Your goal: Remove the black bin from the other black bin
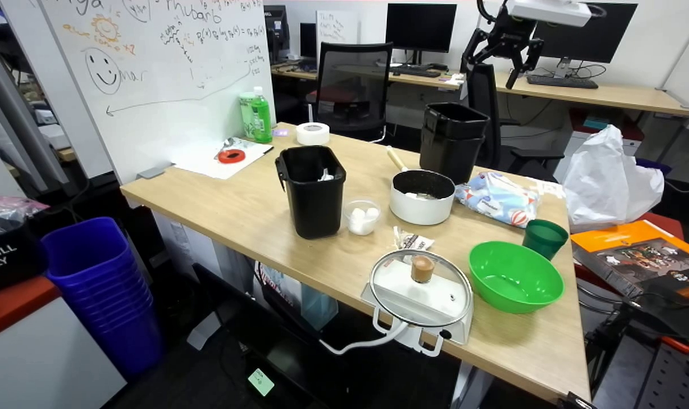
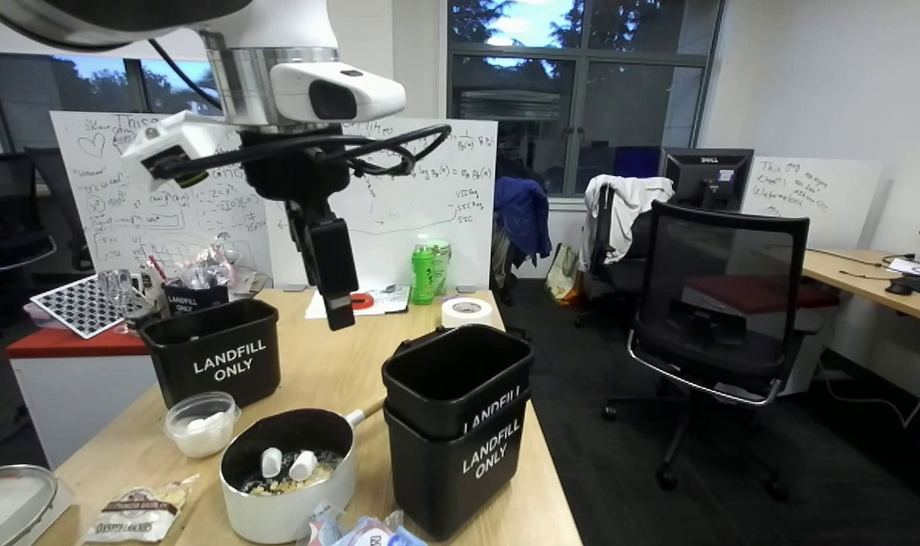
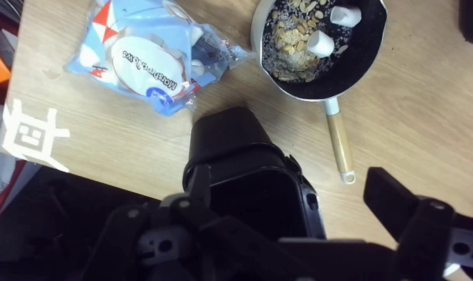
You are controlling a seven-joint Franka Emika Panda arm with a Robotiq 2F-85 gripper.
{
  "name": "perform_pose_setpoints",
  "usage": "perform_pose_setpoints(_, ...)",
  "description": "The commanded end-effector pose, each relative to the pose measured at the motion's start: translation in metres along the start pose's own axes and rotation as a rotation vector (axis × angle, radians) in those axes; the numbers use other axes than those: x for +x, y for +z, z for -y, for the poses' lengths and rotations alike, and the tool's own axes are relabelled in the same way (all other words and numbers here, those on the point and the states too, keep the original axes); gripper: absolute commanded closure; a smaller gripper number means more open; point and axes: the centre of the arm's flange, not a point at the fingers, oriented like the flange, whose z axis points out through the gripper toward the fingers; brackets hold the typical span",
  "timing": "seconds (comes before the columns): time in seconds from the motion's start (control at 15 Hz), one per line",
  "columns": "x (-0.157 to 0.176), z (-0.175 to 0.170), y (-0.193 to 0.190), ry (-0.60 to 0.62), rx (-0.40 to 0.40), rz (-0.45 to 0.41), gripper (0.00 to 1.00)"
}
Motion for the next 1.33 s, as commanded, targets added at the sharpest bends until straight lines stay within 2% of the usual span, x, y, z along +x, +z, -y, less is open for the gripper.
perform_pose_setpoints(0.0,0.008,-0.006,0.014,0.206,-0.020,-0.001,0.00)
perform_pose_setpoints(0.4,0.022,-0.004,0.063,0.568,-0.050,0.027,0.00)
perform_pose_setpoints(0.6,0.031,0.001,0.080,0.709,-0.046,0.000,0.00)
perform_pose_setpoints(0.87,0.034,0.002,0.101,0.840,-0.072,0.001,0.00)
perform_pose_setpoints(1.13,0.038,0.004,0.111,0.904,-0.067,-0.011,0.00)
perform_pose_setpoints(1.27,0.038,0.005,0.112,0.919,-0.069,-0.028,0.26)
